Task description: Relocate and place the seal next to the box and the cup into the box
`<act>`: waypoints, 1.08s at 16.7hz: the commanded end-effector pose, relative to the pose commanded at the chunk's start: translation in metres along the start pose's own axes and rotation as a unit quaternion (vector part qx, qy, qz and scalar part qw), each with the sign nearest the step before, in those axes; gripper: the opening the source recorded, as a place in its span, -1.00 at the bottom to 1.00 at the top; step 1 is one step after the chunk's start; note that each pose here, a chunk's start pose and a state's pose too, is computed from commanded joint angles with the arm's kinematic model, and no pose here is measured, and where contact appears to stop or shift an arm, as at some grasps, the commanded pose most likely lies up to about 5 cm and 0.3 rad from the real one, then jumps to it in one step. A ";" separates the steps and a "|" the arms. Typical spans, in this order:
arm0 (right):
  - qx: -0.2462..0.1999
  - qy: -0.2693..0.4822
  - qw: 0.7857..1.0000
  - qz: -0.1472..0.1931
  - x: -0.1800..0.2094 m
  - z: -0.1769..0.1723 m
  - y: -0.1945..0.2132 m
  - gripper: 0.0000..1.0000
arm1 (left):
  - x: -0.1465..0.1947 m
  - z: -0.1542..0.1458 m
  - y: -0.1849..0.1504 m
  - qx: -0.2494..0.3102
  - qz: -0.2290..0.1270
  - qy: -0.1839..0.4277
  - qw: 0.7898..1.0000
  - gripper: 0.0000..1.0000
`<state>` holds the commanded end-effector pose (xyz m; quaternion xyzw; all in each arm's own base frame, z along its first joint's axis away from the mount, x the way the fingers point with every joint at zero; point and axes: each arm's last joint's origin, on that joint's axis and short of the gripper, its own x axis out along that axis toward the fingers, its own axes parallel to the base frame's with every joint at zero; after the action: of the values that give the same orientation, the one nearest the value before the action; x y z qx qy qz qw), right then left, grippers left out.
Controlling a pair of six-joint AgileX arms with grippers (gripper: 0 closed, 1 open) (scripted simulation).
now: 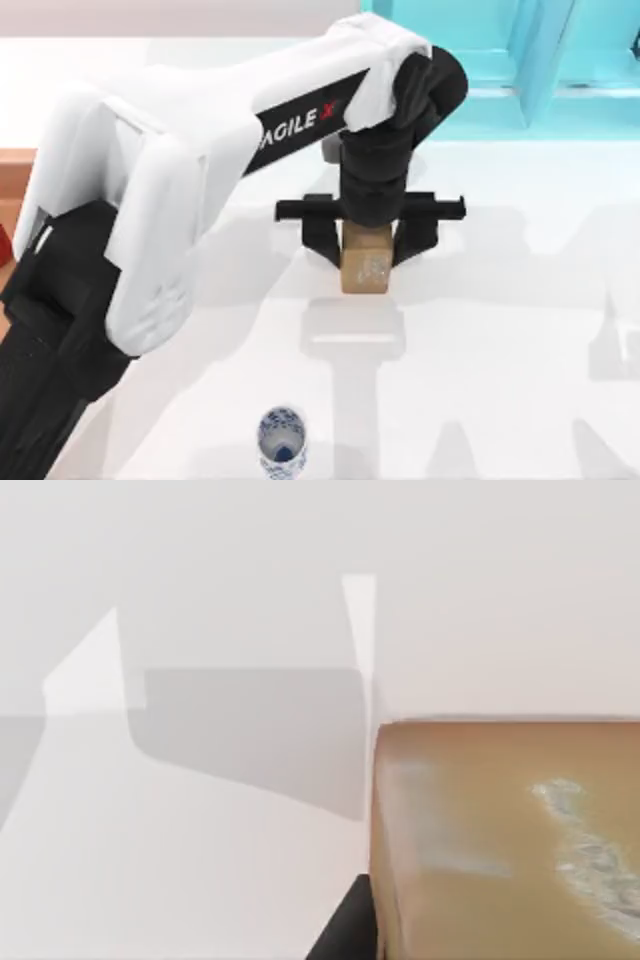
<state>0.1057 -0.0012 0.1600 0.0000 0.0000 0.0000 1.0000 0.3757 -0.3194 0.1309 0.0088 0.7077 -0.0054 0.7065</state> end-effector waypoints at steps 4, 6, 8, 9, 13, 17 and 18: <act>0.000 0.000 1.000 0.000 0.000 0.000 0.000 1.00 | 0.000 0.000 0.000 0.000 0.000 0.000 1.000 -1.00; 0.000 0.000 1.000 0.000 0.000 0.000 0.000 1.00 | -0.001 0.001 0.002 0.000 0.000 0.000 1.000 -1.00; 0.000 0.000 1.000 0.000 0.000 0.000 0.000 1.00 | -0.014 0.005 0.015 -0.003 -0.001 -0.001 1.000 -1.00; 0.000 0.000 1.000 0.000 0.000 0.000 0.000 1.00 | -0.026 0.007 0.026 -0.004 -0.001 -0.002 1.000 -1.00; 0.000 0.000 1.000 0.000 0.000 0.000 0.000 1.00 | -0.087 0.004 0.081 -0.002 -0.005 -0.009 1.000 -1.00; 0.000 0.000 1.000 0.000 0.000 0.000 0.000 1.00 | -0.099 0.000 0.101 0.000 0.000 0.000 1.000 -1.00; 0.000 0.000 1.000 0.000 0.000 0.000 0.000 1.00 | -0.099 0.000 0.101 0.000 0.000 0.000 1.000 -1.00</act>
<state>0.1057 -0.0012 0.1600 0.0000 0.0000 0.0000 1.0000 0.3782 -0.2191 0.2303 0.0091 0.7080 -0.0051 0.7061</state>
